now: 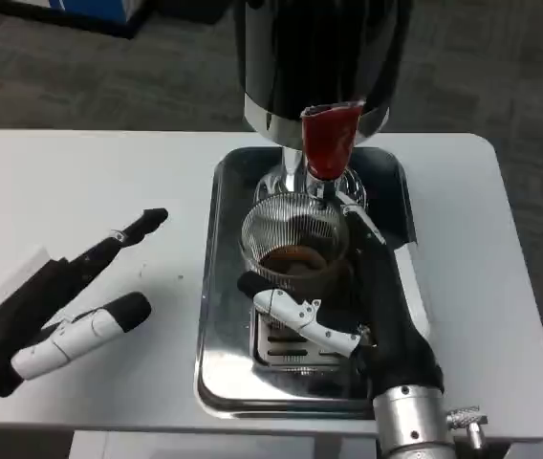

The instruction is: Grasp the cup under the faucet to collect the drink, then remove the cup.

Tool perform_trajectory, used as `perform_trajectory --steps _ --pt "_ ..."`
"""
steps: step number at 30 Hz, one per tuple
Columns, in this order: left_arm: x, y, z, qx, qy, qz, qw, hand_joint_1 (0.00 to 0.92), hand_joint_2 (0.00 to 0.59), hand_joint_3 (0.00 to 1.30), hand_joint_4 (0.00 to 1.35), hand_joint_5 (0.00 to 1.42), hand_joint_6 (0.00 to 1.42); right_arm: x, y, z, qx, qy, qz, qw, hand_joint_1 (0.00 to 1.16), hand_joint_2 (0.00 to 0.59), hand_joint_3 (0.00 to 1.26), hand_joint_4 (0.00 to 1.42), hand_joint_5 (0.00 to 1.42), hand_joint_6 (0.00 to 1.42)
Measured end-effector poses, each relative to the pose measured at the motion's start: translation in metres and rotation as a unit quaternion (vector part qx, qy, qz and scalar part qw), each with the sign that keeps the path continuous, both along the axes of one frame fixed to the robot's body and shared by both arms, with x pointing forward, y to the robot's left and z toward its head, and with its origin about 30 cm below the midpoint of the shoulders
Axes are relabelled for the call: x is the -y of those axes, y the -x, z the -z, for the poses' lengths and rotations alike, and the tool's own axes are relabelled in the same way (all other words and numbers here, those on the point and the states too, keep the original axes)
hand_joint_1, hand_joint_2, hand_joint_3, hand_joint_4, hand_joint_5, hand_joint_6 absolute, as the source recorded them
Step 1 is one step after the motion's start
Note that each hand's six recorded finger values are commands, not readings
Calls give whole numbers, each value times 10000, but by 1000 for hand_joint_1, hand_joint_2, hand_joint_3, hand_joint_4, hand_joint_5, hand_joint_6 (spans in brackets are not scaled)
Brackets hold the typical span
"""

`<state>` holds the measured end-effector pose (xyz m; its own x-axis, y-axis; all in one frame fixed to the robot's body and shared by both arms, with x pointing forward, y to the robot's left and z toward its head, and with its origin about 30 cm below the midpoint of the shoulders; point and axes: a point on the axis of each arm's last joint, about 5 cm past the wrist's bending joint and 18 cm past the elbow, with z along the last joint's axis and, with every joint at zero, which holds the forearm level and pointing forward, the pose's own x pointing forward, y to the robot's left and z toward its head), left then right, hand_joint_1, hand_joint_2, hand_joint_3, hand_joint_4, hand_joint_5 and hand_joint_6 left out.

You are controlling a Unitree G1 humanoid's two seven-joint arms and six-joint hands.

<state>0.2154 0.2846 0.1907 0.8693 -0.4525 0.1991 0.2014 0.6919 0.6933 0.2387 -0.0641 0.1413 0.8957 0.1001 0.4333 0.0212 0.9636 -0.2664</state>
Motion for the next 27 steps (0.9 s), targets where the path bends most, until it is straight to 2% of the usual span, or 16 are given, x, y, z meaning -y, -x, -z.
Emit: perform_trajectory --steps 10,18,27 --pt "-1 1 1 -2 0 -3 10000 0 22 84 7 17 0 -4 6 0 30 12 42 10000 829 141 528 590 670 590" --pt "-6 11 11 -23 0 -14 10000 0 23 84 10 16 0 -11 16 2 97 -2 145 9998 849 148 602 650 779 737" --pt "-6 33 24 -48 -11 -12 10000 0 23 84 10 16 0 -3 58 12 145 -2 199 9997 858 150 647 663 840 813"
